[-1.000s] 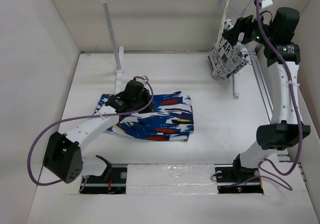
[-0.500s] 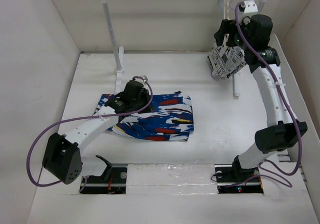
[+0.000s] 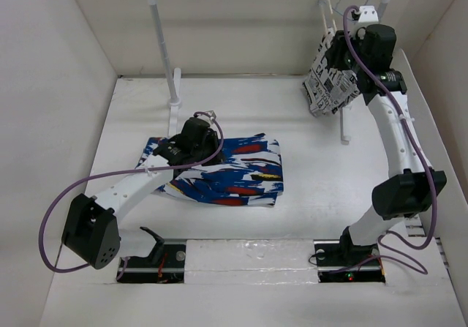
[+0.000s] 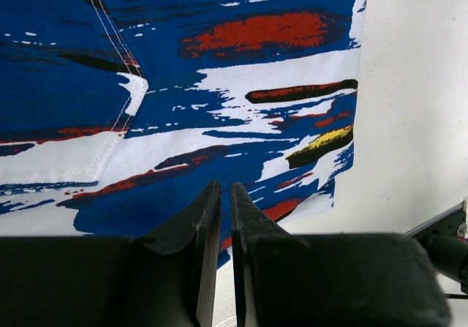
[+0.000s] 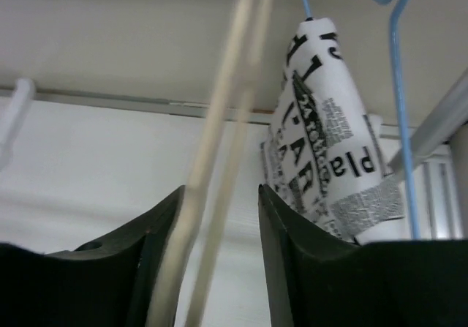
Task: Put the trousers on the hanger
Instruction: Pick up the hanger from the clothesline.
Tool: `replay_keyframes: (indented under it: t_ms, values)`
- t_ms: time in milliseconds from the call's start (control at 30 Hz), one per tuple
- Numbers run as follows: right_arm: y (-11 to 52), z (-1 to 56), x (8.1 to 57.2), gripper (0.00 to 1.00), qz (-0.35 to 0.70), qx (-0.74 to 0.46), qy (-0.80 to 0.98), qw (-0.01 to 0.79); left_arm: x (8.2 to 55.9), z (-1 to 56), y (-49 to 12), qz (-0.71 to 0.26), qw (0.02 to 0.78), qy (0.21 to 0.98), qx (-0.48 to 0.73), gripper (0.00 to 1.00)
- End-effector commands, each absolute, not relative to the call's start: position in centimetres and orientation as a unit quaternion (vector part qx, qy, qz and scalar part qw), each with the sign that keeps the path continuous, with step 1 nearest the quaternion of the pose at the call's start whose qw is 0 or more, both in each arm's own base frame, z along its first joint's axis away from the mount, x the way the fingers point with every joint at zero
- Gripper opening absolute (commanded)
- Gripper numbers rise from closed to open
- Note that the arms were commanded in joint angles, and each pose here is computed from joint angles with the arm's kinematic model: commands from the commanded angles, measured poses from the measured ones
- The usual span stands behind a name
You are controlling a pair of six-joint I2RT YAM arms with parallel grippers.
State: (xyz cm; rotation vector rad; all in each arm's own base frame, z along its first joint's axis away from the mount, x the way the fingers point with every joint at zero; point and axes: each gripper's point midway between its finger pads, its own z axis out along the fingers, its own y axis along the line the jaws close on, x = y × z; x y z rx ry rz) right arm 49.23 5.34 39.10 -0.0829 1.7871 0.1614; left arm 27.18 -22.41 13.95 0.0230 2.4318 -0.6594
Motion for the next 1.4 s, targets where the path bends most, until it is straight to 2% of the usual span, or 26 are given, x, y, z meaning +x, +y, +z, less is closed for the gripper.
replay_keyframes:
  t_ms: [0, 33, 67, 167, 400, 567, 667, 833, 867, 1000, 1100, 1267, 1367]
  values:
    - [5.5, 41.8, 50.2, 0.42, 0.081, -0.041, 0.749, 0.656, 27.1, 14.2, -22.4, -0.249, 0.311, 0.917, 0.011, 0.07]
    - [5.6, 42.2, 50.2, 0.32, 0.082, -0.043, 0.744, 0.662, 27.0, 14.1, -22.4, -0.249, 0.310, 0.917, 0.011, 0.07]
    - [5.6, 42.7, 50.1, 0.14, 0.084, -0.044, 0.740, 0.666, 27.0, 14.2, -22.4, -0.250, 0.311, 0.917, 0.010, 0.07]
    - [5.9, 44.7, 49.6, 0.01, 0.091, -0.050, 0.717, 0.690, 27.0, 14.2, -22.3, -0.249, 0.312, 0.917, 0.007, 0.07]
    - [6.4, 50.5, 47.3, 0.00, 0.091, -0.057, 0.658, 0.746, 27.9, 15.7, -22.4, -0.246, 0.327, 0.912, 0.000, 0.09]
    - [6.5, 53.3, 44.8, 0.00, 0.066, -0.085, 0.613, 0.783, 28.8, 18.7, -23.2, -0.266, 0.346, 0.900, -0.005, 0.24]
    - [6.9, 51.9, 43.6, 0.00, 0.068, -0.094, 0.615, 0.780, 29.4, 21.9, -24.0, -0.292, 0.367, 0.883, -0.004, 0.32]
    - [7.9, 46.2, 42.7, 0.00, 0.086, -0.108, 0.644, 0.753, 29.8, 27.3, -25.5, -0.341, 0.392, 0.854, 0.009, 0.42]
    - [8.4, 46.8, 41.7, 0.00, 0.095, -0.116, 0.630, 0.762, 29.9, 27.8, -25.7, -0.347, 0.394, 0.851, 0.010, 0.43]
    - [8.9, 44.5, 40.8, 0.00, 0.102, -0.124, 0.637, 0.753, 30.1, 31.2, -27.1, -0.386, 0.402, 0.830, 0.025, 0.45]
    - [7.9, 43.1, 40.8, 0.00, 0.102, -0.112, 0.652, 0.743, 30.5, 31.6, -27.6, -0.391, 0.401, 0.828, 0.027, 0.46]
    - [7.7, 44.9, 40.3, 0.00, 0.104, -0.143, 0.630, 0.756, 30.6, 33.2, -28.6, -0.418, 0.403, 0.813, 0.035, 0.46]
    - [8.6, 44.1, 39.8, 0.00, 0.106, -0.179, 0.647, 0.734, 30.7, 35.7, -29.4, -0.449, 0.410, 0.793, 0.038, 0.52]
